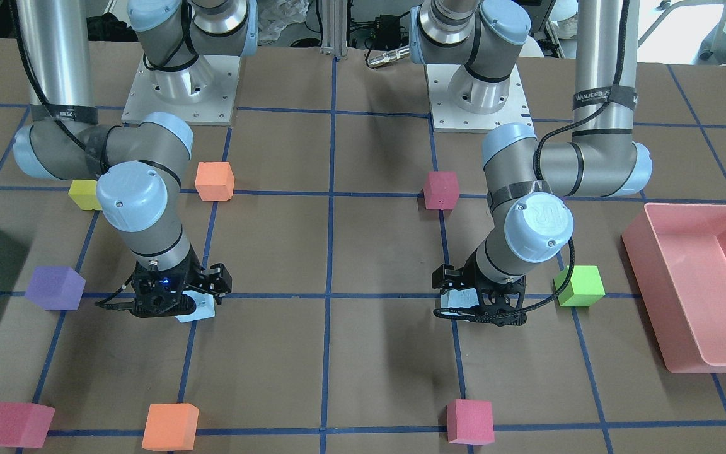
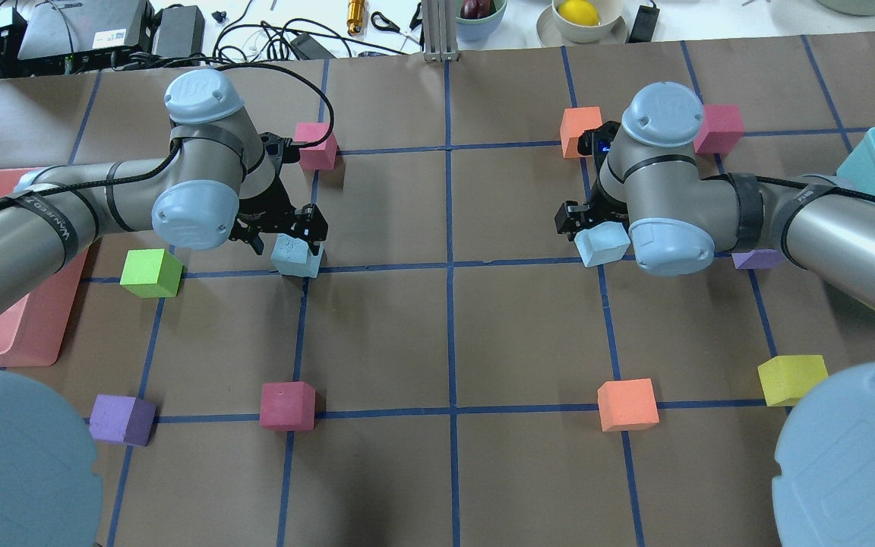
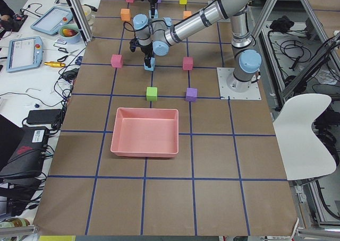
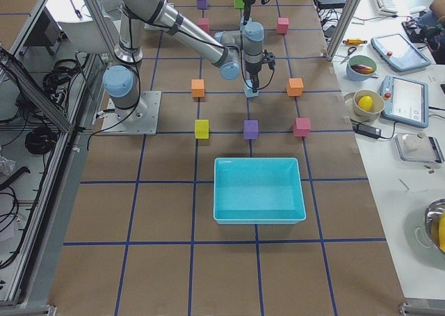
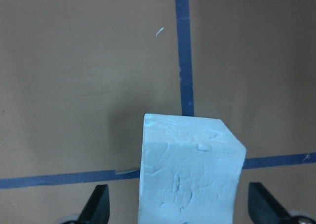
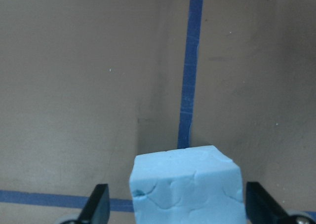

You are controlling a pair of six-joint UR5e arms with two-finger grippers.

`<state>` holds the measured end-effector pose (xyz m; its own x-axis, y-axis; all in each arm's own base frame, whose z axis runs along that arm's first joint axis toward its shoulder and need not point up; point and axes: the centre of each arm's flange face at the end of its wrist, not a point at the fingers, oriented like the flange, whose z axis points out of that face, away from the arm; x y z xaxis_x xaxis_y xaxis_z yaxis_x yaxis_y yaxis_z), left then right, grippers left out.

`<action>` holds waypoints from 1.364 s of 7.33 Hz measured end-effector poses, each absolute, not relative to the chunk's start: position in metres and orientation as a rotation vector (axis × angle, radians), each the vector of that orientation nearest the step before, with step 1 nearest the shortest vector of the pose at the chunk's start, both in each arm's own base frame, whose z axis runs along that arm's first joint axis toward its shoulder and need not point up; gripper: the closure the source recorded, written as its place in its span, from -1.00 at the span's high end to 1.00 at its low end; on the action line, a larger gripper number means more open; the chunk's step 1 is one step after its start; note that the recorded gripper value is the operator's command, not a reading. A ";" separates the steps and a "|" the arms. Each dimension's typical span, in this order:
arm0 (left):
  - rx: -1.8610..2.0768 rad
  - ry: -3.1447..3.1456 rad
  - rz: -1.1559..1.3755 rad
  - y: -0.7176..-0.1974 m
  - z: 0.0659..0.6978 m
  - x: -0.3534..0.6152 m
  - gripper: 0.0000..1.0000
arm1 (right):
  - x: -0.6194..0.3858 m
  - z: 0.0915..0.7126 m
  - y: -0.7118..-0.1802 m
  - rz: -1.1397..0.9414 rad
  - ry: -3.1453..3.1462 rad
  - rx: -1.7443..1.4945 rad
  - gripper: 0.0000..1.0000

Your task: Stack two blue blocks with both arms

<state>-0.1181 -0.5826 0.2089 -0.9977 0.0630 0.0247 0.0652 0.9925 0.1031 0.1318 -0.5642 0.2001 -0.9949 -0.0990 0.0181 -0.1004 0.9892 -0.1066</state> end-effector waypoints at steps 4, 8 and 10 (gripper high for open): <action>-0.100 -3.112 -0.190 -0.583 0.198 -0.118 1.00 | 0.139 0.236 -0.589 0.185 -3.124 0.100 -1.00; -0.095 -3.114 -0.146 -0.588 0.189 -0.118 0.11 | 0.246 0.283 -0.655 0.158 -3.224 -0.171 -1.00; -0.089 -3.111 -0.115 -0.591 0.190 -0.119 -0.61 | 0.312 0.267 -0.658 0.145 -3.234 -0.260 -1.00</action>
